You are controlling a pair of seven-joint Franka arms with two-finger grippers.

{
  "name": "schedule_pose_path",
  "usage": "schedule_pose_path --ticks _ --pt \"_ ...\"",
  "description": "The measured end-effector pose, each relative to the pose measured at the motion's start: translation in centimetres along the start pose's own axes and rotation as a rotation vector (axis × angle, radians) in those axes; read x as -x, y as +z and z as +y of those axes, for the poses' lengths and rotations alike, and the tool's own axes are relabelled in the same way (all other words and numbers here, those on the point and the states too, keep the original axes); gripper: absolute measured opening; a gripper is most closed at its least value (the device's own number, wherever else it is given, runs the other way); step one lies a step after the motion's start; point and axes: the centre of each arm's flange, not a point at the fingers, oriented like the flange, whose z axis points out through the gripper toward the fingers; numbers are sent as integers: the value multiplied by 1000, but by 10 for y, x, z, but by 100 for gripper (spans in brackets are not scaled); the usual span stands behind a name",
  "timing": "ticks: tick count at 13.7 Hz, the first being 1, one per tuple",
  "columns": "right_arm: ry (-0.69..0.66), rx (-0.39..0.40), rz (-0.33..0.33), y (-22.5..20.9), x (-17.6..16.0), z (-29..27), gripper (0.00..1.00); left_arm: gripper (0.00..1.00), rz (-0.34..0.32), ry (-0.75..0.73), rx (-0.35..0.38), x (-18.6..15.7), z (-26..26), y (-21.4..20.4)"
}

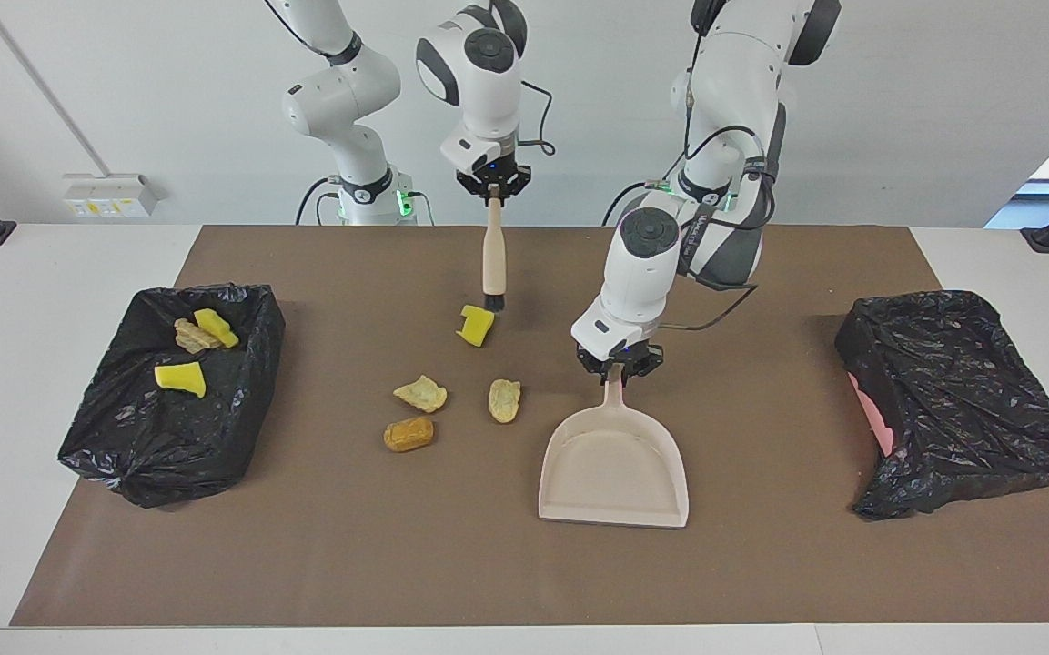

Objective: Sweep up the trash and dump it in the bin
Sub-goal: 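Grasp the dustpan with the left gripper while the right gripper grasps the brush, then sweep the remaining crumbs into the dustpan with the right gripper's brush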

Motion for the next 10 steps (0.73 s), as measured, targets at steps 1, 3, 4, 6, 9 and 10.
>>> schedule_pose_path --ticks 1,3,4,6,9,10 --pt "-18 27 26 -3 -20 28 26 31 -23 54 -14 4 -4 -9" --pt "-82 113 57 -3 -55 72 26 31 -70 180 -37 15 -16 -31" --pt "-119 161 68 -4 -70 86 26 31 -92 241 -44 19 -24 -41" --pt "-197 225 70 -7 -105 117 26 31 -157 396 -52 31 -41 -60" --pt "-245 271 84 3 -158 157 26 31 -214 598 -39 40 -54 -69" --pt "-264 300 91 11 -177 162 26 31 -226 651 -33 42 -55 -67"
